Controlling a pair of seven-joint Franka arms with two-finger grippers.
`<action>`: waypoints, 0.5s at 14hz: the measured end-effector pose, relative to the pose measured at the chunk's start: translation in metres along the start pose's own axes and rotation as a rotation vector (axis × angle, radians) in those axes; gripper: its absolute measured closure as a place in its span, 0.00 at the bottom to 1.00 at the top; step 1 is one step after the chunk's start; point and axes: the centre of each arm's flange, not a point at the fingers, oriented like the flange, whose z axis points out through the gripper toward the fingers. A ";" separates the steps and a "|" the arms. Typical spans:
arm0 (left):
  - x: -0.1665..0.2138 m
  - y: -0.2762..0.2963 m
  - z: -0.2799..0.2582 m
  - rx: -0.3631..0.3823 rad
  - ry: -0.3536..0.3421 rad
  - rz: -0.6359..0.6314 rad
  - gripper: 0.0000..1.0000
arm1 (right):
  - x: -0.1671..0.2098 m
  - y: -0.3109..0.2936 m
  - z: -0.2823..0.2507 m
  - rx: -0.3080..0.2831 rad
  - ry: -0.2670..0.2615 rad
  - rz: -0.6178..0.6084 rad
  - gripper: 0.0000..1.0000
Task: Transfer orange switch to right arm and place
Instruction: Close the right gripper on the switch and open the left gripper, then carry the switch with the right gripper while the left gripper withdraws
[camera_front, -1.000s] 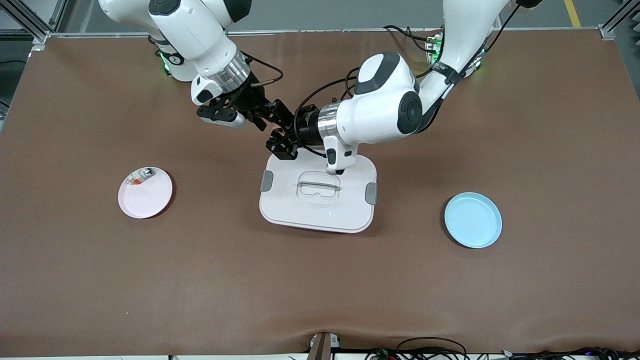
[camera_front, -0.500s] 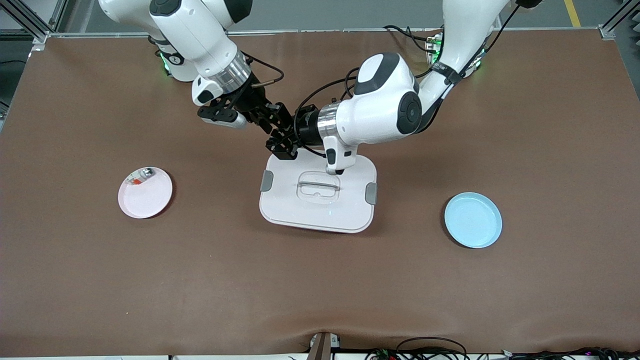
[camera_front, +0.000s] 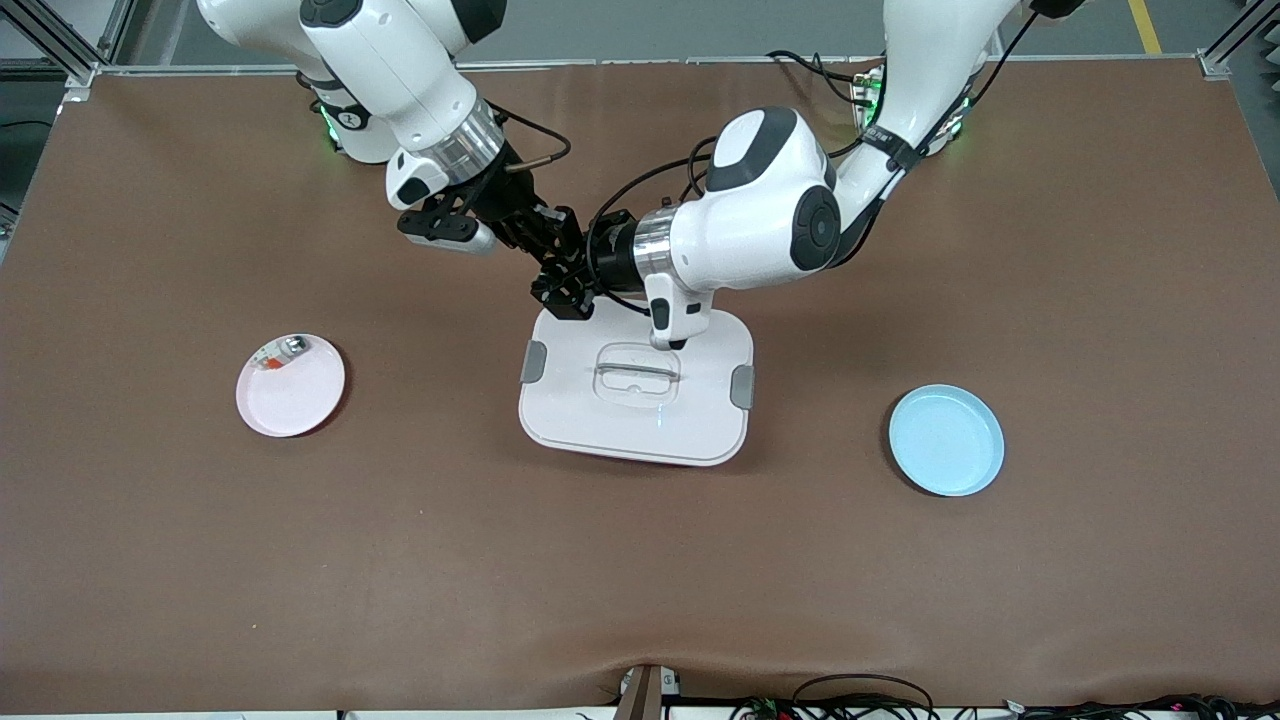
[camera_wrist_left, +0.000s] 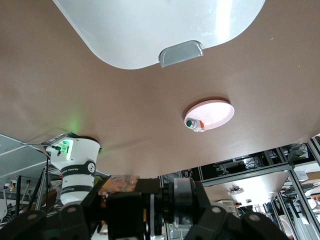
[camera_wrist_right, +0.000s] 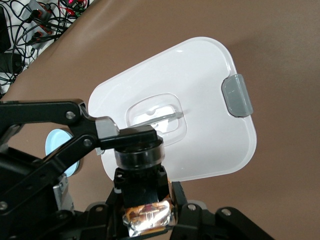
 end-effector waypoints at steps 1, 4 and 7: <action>-0.001 0.001 -0.001 -0.003 -0.001 0.001 0.21 | 0.000 0.000 0.001 -0.004 -0.003 0.000 0.57; -0.001 0.005 -0.010 -0.019 -0.003 -0.005 0.00 | 0.000 0.001 0.002 -0.009 -0.006 0.000 0.57; 0.001 0.006 -0.016 -0.019 0.061 0.039 0.00 | 0.003 -0.005 -0.010 -0.037 -0.033 0.001 0.57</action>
